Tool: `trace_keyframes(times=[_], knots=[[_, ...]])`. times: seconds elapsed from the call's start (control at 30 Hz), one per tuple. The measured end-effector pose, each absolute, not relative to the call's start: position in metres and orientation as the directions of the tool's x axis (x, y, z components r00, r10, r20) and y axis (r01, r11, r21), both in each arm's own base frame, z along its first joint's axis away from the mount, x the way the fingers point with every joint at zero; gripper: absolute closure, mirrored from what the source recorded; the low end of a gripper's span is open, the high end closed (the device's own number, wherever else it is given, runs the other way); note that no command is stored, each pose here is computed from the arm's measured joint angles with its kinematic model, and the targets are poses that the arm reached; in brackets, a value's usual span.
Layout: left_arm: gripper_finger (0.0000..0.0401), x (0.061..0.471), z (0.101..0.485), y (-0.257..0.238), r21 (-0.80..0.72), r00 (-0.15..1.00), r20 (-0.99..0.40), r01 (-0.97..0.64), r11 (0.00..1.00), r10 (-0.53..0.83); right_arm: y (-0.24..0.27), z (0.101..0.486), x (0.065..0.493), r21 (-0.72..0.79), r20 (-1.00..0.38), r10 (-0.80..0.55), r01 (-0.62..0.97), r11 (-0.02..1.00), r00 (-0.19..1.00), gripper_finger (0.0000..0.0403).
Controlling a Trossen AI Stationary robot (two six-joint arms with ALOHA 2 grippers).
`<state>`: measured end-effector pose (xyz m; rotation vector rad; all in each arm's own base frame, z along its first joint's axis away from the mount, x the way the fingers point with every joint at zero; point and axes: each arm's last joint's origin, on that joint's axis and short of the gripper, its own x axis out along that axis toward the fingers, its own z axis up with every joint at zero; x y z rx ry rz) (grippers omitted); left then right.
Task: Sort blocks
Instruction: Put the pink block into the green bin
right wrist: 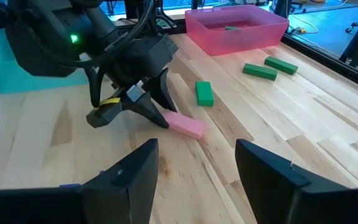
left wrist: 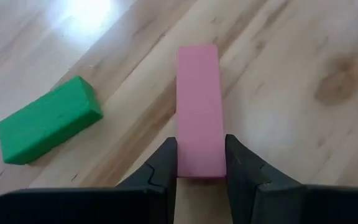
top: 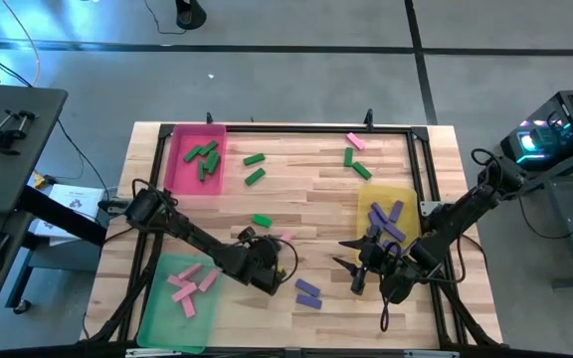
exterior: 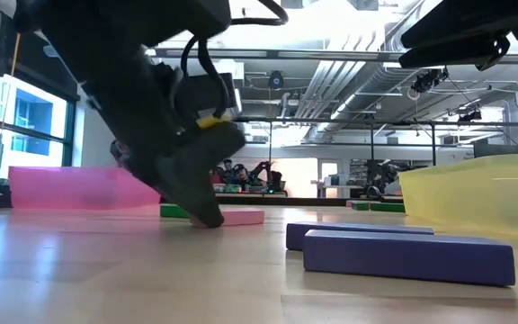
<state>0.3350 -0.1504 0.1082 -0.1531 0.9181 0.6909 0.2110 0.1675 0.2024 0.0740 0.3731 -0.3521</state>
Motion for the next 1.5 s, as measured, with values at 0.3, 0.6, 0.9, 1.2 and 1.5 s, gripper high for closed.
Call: trace_keyframes(times=[0.3, 0.6, 0.9, 1.2, 1.5], knots=[[0.0331, 0.305, 0.179, -0.174, 0.132, 0.536, -0.759, -0.429, 0.894, 0.369, 0.168, 0.202, 0.211, 0.006, -0.37, -0.322, 0.349, 0.937, 0.871, 0.0203], [0.0331, 0.21, 0.247, -0.222, 0.033, 0.547, -0.835, -0.067, 0.997, 0.065, 0.168, 0.202, 0.211, 0.003, -0.372, -0.323, 0.349, 0.937, 0.87, 0.0203], [0.0331, 0.127, 0.244, -0.239, -0.051, 0.282, -0.952, -0.531, 0.846, 0.119, 0.168, 0.203, 0.211, 0.011, -0.363, -0.326, 0.354, 0.935, 0.873, 0.0203], [0.0331, 0.102, 0.217, -0.256, 0.112, 0.022, -0.982, -0.728, 0.677, 0.186, 0.168, 0.203, 0.211, 0.005, -0.362, -0.327, 0.353, 0.936, 0.873, 0.0203], [0.0331, 0.116, 0.19, -0.254, 0.03, 0.037, -0.996, -0.745, 0.667, 0.086, 0.168, 0.203, 0.211, -0.002, -0.364, -0.329, 0.352, 0.936, 0.871, 0.0203]])
